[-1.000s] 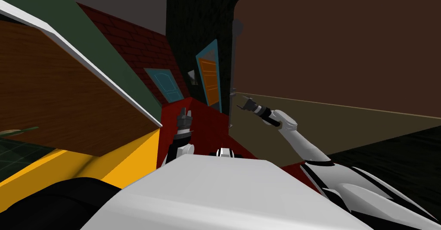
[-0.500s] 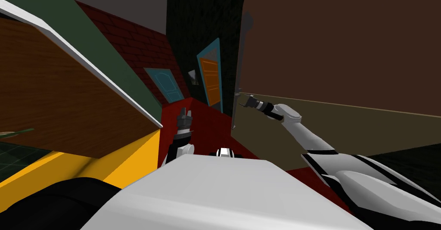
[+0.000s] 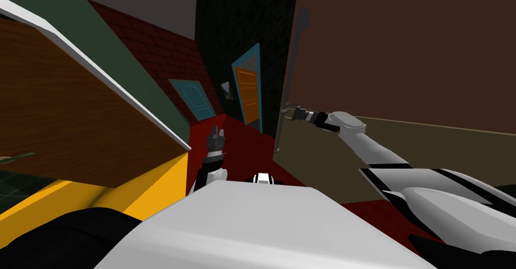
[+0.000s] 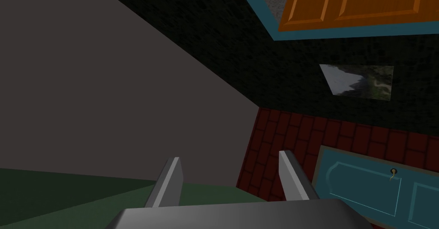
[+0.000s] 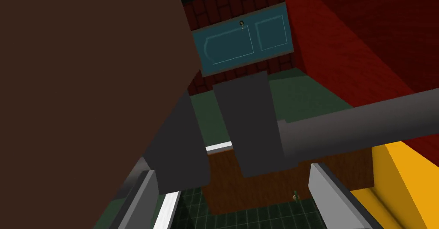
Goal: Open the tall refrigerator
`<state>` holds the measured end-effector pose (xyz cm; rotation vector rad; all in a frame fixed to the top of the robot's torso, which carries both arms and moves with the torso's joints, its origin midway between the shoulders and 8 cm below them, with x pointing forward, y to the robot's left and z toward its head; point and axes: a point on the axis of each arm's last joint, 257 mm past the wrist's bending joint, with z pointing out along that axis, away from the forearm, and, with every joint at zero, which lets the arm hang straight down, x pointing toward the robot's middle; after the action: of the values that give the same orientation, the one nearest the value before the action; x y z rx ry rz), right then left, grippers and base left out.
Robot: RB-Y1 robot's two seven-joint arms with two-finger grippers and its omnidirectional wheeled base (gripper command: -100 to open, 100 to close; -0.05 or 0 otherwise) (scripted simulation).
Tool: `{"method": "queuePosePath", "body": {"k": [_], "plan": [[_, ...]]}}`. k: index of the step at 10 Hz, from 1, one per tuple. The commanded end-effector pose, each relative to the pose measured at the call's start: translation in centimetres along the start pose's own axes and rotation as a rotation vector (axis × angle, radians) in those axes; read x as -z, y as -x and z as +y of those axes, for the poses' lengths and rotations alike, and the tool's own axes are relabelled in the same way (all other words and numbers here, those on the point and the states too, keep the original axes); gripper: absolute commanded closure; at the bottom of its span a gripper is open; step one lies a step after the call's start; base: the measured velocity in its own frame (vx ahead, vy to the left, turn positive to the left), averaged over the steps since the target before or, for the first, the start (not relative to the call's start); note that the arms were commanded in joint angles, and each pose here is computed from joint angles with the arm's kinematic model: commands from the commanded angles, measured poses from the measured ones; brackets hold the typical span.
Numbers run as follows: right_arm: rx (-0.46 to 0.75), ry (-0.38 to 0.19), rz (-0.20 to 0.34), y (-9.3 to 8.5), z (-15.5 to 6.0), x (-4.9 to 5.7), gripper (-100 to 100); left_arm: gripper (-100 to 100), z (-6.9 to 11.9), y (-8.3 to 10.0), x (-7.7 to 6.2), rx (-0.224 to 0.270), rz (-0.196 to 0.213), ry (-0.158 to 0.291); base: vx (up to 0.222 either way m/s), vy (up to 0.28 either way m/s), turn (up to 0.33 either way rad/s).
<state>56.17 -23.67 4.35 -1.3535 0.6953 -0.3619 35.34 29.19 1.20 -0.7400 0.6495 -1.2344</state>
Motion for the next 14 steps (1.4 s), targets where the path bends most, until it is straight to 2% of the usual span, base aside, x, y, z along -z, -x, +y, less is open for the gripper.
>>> {"method": "queuePosePath", "body": {"k": [1,2,6,7,8,9,10,12,13,14], "plan": [[0.123,0.039,0.063,-2.4,-2.3,1.3,-100,0,0.0,0.0,0.0,0.0,0.0,0.0,0.041,0.111,-0.032],[0.123,0.039,0.063,-2.4,-2.3,1.3,-100,0,0.0,0.0,0.0,0.0,0.0,0.0,0.007,0.065,-0.013],[0.233,0.073,0.116,-4.2,-4.6,2.5,-100,0,0.0,0.0,0.0,0.0,0.0,0.0,0.017,0.053,-0.004],[0.212,0.079,0.105,-3.9,-3.6,2.3,-100,0,0.0,0.0,0.0,0.0,0.0,0.0,-0.001,0.018,-0.033],[0.216,0.081,0.106,-4.0,-3.7,2.4,-100,0,0.0,0.0,0.0,0.0,0.0,0.0,-0.012,-0.001,-0.027],[0.216,0.081,0.106,-3.9,-3.7,2.4,100,0,0.0,0.0,0.0,0.0,0.0,0.0,-0.013,-0.001,-0.02],[0.219,0.069,0.172,-4.9,-5.2,4.5,100,0,0.0,0.0,0.0,0.0,0.0,0.0,-0.002,-0.106,-0.06],[0.215,0.086,0.213,-5.1,-5.2,5.7,100,0,0.0,0.0,0.0,0.0,0.0,0.0,0.005,-0.071,0.028],[0.237,0.078,0.225,-4.7,-6.4,5.9,100,0,0.0,0.0,0.0,0.0,0.0,0.0,0.0,0.009,-0.017],[0.264,0.072,0.26,-5.3,-7.7,6.7,100,0,0.0,0.0,0.0,0.0,0.0,0.0,-0.012,0.024,-0.01]]}}
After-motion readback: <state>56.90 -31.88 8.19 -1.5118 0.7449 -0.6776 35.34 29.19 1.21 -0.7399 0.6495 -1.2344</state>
